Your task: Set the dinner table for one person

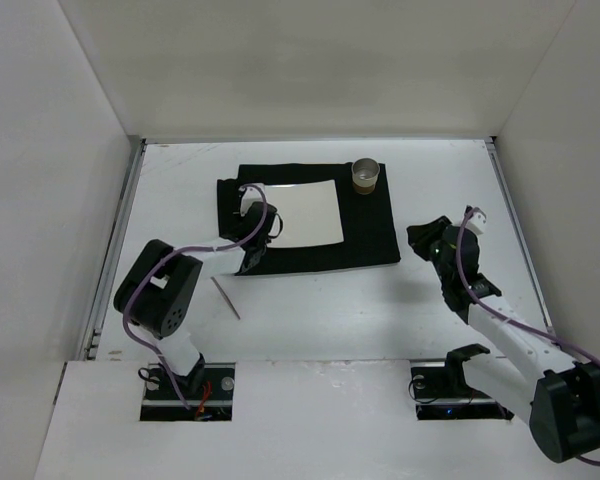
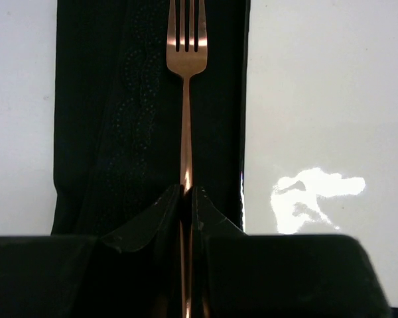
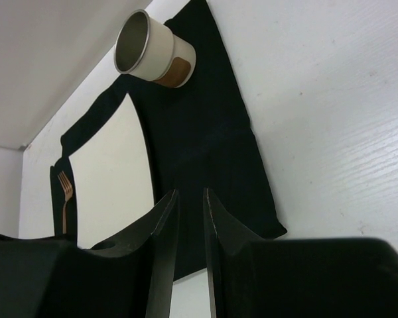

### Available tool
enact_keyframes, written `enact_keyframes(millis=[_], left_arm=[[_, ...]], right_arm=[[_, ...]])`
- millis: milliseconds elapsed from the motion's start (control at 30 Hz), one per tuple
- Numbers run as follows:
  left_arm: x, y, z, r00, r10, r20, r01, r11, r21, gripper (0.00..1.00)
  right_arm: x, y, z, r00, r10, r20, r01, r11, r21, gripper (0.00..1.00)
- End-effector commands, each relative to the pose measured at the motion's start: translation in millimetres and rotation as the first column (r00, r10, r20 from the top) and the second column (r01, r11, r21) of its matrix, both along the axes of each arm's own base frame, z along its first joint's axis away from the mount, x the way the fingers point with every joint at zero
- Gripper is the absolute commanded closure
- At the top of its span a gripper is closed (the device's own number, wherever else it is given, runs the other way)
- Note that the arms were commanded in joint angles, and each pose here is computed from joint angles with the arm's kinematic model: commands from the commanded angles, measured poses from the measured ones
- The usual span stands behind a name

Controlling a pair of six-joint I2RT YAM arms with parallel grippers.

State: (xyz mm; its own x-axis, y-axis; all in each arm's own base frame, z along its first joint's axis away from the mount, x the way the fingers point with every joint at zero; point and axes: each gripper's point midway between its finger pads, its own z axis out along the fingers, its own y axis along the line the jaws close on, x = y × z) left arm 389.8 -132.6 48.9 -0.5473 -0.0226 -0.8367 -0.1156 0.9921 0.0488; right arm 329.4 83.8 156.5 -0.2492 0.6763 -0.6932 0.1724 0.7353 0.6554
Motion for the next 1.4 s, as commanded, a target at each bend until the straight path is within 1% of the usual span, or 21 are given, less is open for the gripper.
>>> enact_keyframes(millis=[0, 100, 200, 333, 533, 600, 633, 700, 767, 833, 900, 1000, 1067, 1133, 1200, 1233, 1300, 1367], left_arm=[[17.7, -7.4, 15.4, 0.998, 0.001, 0.059, 0.0, 1.0, -0.023, 0.92], [16.9, -6.9, 10.2, 0.999, 0.004, 0.049, -0.003, 1.0, -0.012, 0.9], [14.2, -5.5, 11.5, 0.998, 0.013, 0.065, -0.012, 1.0, -0.012, 0.84], [14.7, -1.9, 14.4, 0.998, 0.023, 0.066, -0.022, 1.0, -0.013, 0.8], [10.3, -0.9, 33.3, 0.993, 0.043, 0.115, -0.04, 0.999, -0.025, 0.56], [3.9, 2.4, 46.0, 0.987, 0.06, 0.149, -0.053, 0.997, -0.05, 0.47], [-0.3, 5.0, 52.2, 0.984, 0.075, 0.162, -0.064, 0.995, -0.071, 0.45], [-6.8, 9.0, 63.5, 0.978, 0.095, 0.185, -0.072, 0.989, -0.125, 0.43], [-17.3, 17.8, 75.2, 0.969, 0.131, 0.211, -0.089, 0.976, -0.197, 0.43], [-28.1, 29.4, 82.0, 0.955, 0.188, 0.23, -0.121, 0.953, -0.279, 0.43], [-38.8, 46.7, 87.8, 0.935, 0.256, 0.246, -0.163, 0.925, -0.344, 0.43], [-61.6, 89.2, 104.5, 0.859, 0.418, 0.296, -0.253, 0.848, -0.465, 0.43], [-79.9, 117.5, 116.5, 0.788, 0.522, 0.327, -0.295, 0.785, -0.544, 0.43], [-91.9, 132.5, 126.6, 0.746, 0.573, 0.34, -0.306, 0.748, -0.589, 0.42], [-101.4, 141.6, 138.3, 0.722, 0.595, 0.352, -0.304, 0.731, -0.611, 0.42], [-105.1, 143.8, 144.4, 0.714, 0.597, 0.364, -0.294, 0.729, -0.618, 0.42], [-110.3, 148.3, 154.6, 0.698, 0.605, 0.383, -0.286, 0.726, -0.625, 0.42], [-113.2, 152.9, 167.1, 0.687, 0.6, 0.41, -0.282, 0.74, -0.611, 0.42]], right_arm=[[11.5, 6.7, 39.5, 0.993, 0.011, 0.114, -0.013, 1.0, 0.012, 0.73], [11.9, 6.5, 36.7, 0.994, 0.01, 0.108, -0.011, 1.0, 0.008, 0.73], [12.3, 8.8, 38.6, 0.994, 0.016, 0.11, -0.017, 1.0, 0.005, 0.71], [12.6, 9.5, 35.0, 0.995, 0.02, 0.1, -0.019, 1.0, -0.004, 0.71], [13.8, 15.9, 39.0, 0.993, 0.04, 0.107, -0.037, 0.999, -0.025, 0.68], [12.2, 33.2, 44.4, 0.987, 0.104, 0.119, -0.099, 0.994, -0.048, 0.68], [10.7, 44.8, 48.7, 0.982, 0.139, 0.129, -0.131, 0.989, -0.068, 0.68], [8.7, 65.6, 53.0, 0.969, 0.201, 0.142, -0.185, 0.976, -0.114, 0.68], [5.6, 91.8, 52.1, 0.951, 0.277, 0.136, -0.258, 0.956, -0.142, 0.73], [0.8, 123.0, 47.8, 0.922, 0.373, 0.108, -0.352, 0.92, -0.17, 0.77], [-7.5, 160.0, 43.7, 0.874, 0.479, 0.081, -0.459, 0.87, -0.179, 0.81], [-26.6, 219.2, 29.6, 0.795, 0.606, 0.033, -0.593, 0.787, -0.169, 0.85], [-40.3, 257.3, 19.1, 0.75, 0.661, 0.002, -0.651, 0.739, -0.172, 0.87], [-54.9, 294.4, 8.8, 0.703, 0.711, -0.022, -0.703, 0.689, -0.175, 0.87], [-66.7, 329.1, -2.9, 0.653, 0.756, -0.045, -0.749, 0.636, -0.187, 0.85], [-72.3, 345.0, -7.0, 0.628, 0.777, -0.052, -0.769, 0.608, -0.198, 0.82], [-83.4, 375.7, -14.2, 0.574, 0.817, -0.053, -0.798, 0.544, -0.259, 0.73], [-92.6, 400.1, -16.5, 0.537, 0.842, -0.043, -0.806, 0.497, -0.322, 0.65]])
